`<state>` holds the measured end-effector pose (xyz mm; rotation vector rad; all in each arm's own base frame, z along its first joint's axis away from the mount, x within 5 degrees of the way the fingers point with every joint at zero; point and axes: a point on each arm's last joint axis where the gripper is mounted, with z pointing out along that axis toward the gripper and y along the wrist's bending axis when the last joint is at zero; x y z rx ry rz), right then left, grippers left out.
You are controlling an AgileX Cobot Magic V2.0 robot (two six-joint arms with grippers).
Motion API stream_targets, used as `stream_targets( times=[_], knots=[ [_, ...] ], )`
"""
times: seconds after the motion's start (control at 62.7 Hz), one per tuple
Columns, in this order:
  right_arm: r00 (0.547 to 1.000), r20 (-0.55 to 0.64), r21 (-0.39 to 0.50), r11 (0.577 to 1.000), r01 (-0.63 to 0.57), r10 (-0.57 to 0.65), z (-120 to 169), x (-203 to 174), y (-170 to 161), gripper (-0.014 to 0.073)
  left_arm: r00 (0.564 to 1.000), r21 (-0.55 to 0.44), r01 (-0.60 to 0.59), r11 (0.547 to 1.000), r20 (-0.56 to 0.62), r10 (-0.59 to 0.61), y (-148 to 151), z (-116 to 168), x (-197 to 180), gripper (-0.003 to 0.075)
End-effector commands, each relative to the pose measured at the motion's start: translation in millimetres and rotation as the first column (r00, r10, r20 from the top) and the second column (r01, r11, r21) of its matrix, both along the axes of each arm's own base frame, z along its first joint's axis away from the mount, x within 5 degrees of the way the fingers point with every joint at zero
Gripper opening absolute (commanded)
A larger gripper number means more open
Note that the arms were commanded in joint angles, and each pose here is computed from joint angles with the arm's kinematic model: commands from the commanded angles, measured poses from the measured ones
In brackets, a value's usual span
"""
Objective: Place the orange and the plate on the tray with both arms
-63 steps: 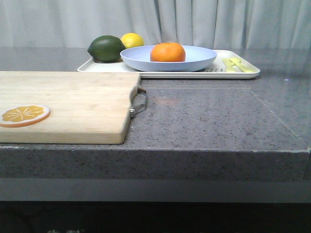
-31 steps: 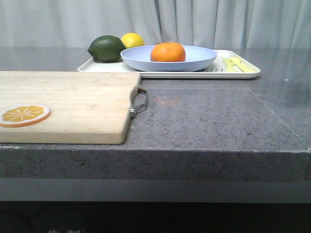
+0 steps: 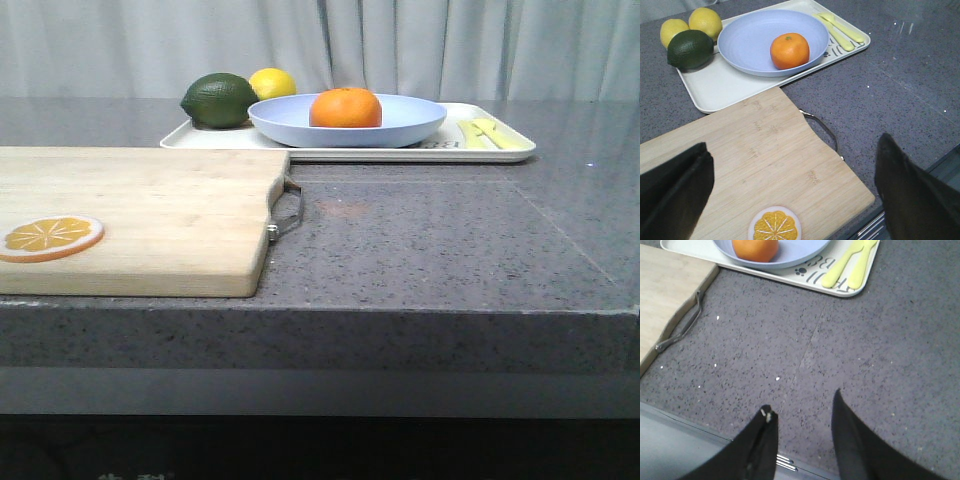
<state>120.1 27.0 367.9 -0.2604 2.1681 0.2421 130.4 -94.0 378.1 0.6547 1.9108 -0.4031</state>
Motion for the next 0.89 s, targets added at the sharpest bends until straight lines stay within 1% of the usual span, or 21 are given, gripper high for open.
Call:
stream_targets(
  times=[0.0, 0.191, 0.255, 0.303, 0.351, 0.431, 0.526, 0.59, 0.733, 0.877],
  knots=[
    [0.994, 0.106, 0.009, 1.0, 0.014, -0.015, 3.2, -10.4, -1.6, 0.0298, 0.997, -0.078, -0.005, 0.997, 0.076, 0.011, 0.2, 16.2, -0.1, 0.063],
    [0.996, 0.093, 0.008, 1.0, 0.011, -0.012, -5.7, -17.9, -1.7, 0.0298, 0.997, -0.078, -0.005, 0.997, 0.076, 0.011, 0.2, 16.2, -0.1, 0.0629],
    [0.996, 0.092, 0.008, 1.0, 0.011, -0.012, -5.8, -17.7, -1.7, 0.0293, 0.997, -0.078, -0.005, 0.997, 0.076, 0.011, 0.2, 16.2, -0.1, 0.0611],
    [0.996, 0.093, 0.008, 1.0, 0.011, -0.012, -5.7, -17.6, -1.7, 0.0261, 0.997, -0.078, -0.005, 0.997, 0.076, 0.011, 0.2, 16.2, -0.1, 0.0569],
    [0.996, 0.093, 0.008, 1.0, 0.011, -0.012, -5.7, -17.6, -1.7, 0.0211, 0.997, -0.078, -0.005, 0.997, 0.076, 0.011, 0.2, 16.2, -0.1, 0.0517],
    [0.996, 0.093, 0.008, 1.0, 0.011, -0.012, -5.7, -17.6, -1.7, 0.0102, 0.997, -0.078, -0.005, 0.997, 0.076, 0.011, 0.2, 16.2, -0.1, 0.0412],
    [0.996, 0.093, 0.008, 1.0, 0.011, -0.012, -5.7, -17.6, -1.7, -0.0014, 0.997, -0.078, -0.005, 0.997, 0.076, 0.011, 0.2, 16.2, -0.1, 0.0255],
    [0.996, 0.093, 0.008, 1.0, 0.011, -0.012, -5.7, -17.6, -1.7, -0.007, 0.997, -0.078, -0.005, 0.997, 0.076, 0.011, 0.2, 16.2, -0.1, 0.0162],
    [0.996, 0.094, 0.008, 1.0, 0.011, -0.012, -5.6, -17.6, -1.7, -0.0068, 0.997, -0.078, -0.005, 0.997, 0.076, 0.011, 0.2, 16.2, -0.1, -0.0018],
    [0.996, 0.094, 0.008, 1.0, 0.011, -0.012, -5.6, -17.6, -1.7, -0.0068, 0.997, -0.078, -0.005, 0.997, 0.076, 0.011, 0.2, 16.2, -0.1, -0.0018]
  ],
)
